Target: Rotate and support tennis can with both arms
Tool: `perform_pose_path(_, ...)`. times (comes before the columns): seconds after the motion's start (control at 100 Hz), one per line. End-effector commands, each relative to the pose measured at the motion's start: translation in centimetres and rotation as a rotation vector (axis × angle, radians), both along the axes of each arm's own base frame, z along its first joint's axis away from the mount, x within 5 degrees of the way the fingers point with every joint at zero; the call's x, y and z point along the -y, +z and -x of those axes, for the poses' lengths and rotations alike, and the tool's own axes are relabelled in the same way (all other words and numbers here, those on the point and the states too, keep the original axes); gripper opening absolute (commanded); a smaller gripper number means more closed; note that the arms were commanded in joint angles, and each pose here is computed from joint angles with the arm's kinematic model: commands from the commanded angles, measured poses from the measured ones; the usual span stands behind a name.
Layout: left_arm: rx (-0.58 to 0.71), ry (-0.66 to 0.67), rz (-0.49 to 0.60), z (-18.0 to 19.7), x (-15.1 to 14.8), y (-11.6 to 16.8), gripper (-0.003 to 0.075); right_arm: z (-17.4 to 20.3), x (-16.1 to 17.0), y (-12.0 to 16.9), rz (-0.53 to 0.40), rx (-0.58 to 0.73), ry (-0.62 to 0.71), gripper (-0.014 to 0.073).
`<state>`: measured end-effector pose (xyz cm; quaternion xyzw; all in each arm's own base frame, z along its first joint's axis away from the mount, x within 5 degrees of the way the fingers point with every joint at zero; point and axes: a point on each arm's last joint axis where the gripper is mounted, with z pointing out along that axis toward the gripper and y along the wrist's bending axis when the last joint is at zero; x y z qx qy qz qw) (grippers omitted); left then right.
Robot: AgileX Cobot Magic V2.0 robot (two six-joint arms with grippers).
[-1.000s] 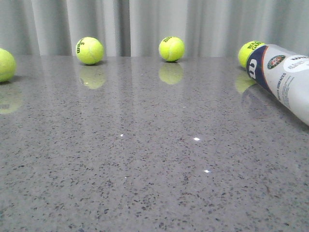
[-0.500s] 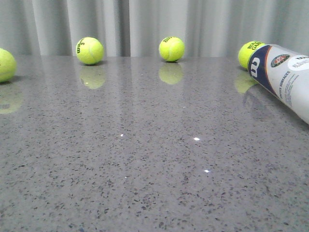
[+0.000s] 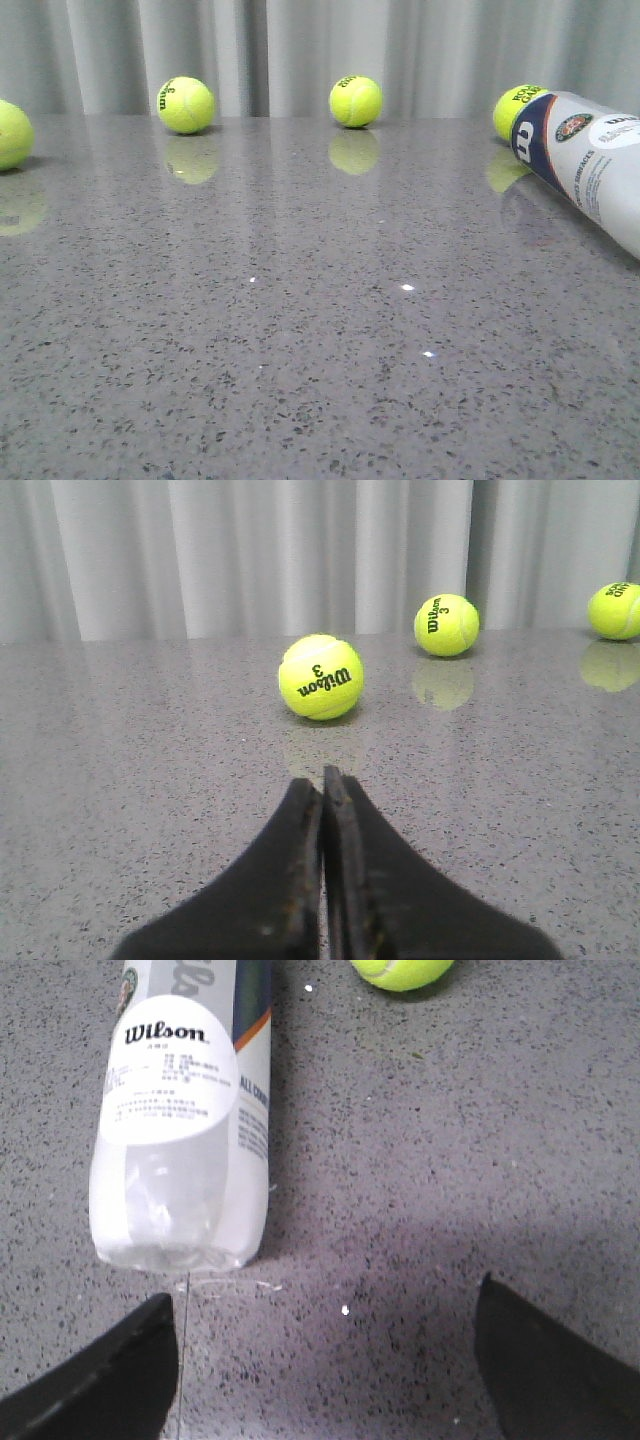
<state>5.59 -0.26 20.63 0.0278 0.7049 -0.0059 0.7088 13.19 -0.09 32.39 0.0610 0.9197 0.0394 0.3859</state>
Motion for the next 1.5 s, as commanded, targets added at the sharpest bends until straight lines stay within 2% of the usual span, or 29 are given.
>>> perform_pose_path(0.0,0.074,0.0,0.011,0.1,0.0,-0.7,-0.0021,-1.9,-0.2,2.1,-0.012,0.028,0.02,0.0637)
perform_pose_path(0.16,0.074,0.0,0.011,0.1,0.0,-0.7,-0.002,-5.2,-1.5,3.9,-0.046,-0.01,0.088,0.0637)
perform_pose_path(0.32,0.074,0.0,0.011,0.1,0.0,-0.7,-0.0021,-8.8,-2.0,4.1,-0.083,-0.102,0.099,0.0637)
perform_pose_path(0.64,0.074,0.0,0.011,0.1,0.0,-0.7,-0.0021,-15.8,-2.9,1.1,-0.151,-0.27,0.102,0.0637)
perform_pose_path(1.01,0.074,0.0,0.011,0.1,0.0,-0.7,-0.0021,-18.7,-3.9,-2.0,-0.189,-0.374,0.111,0.0633)
perform_pose_path(1.08,0.074,0.0,0.011,0.1,0.0,-0.7,-0.0021,-18.8,-4.0,-2.2,-0.189,-0.386,0.112,0.0589)
perform_pose_path(1.27,0.074,0.0,0.011,0.1,0.0,-0.7,-0.0021,-18.7,-4.3,-2.2,-0.165,-0.387,0.13,0.0379)
perform_pose_path(1.37,0.074,0.0,0.011,0.1,0.0,-0.7,-0.0021,-18.6,-4.9,-1.8,-0.125,-0.386,0.162,0.0364)
perform_pose_path(1.49,0.074,0.0,0.011,0.1,0.0,-0.7,-0.0021,-18.4,-6.6,-0.1,-0.02,-0.366,0.25,0.0364)
